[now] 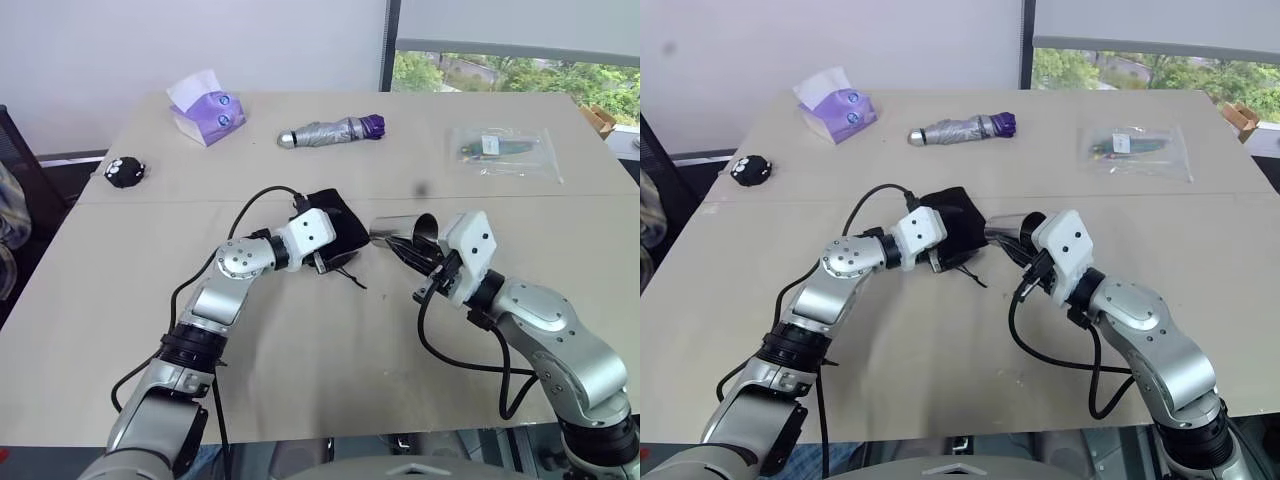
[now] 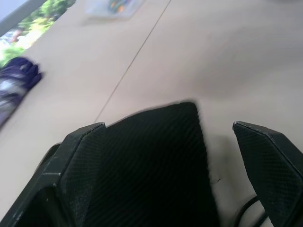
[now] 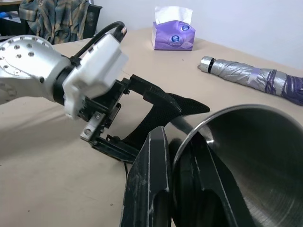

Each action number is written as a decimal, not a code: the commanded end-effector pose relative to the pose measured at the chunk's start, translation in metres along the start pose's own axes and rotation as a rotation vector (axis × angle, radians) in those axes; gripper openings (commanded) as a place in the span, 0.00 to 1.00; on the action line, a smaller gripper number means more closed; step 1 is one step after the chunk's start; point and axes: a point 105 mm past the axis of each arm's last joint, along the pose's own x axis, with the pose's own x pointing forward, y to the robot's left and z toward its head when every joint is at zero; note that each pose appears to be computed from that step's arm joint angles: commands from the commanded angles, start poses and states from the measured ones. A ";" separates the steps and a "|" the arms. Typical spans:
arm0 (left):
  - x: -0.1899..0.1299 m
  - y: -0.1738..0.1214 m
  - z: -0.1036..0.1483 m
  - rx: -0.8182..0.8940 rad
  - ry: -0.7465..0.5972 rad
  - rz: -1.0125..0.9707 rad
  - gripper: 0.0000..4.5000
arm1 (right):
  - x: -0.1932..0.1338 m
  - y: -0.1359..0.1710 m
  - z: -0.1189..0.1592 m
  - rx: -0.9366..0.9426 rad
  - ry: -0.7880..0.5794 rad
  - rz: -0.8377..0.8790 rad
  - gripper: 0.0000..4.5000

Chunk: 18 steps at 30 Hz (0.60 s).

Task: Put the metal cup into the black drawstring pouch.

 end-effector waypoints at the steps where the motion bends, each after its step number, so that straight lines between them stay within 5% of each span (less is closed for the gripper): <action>1: 0.003 0.006 0.009 0.074 -0.025 0.084 0.99 | -0.002 0.002 0.010 -0.020 -0.040 0.001 0.00; 18: 0.017 0.005 0.005 0.280 0.031 0.181 0.99 | -0.006 0.002 0.008 -0.011 -0.032 -0.018 0.00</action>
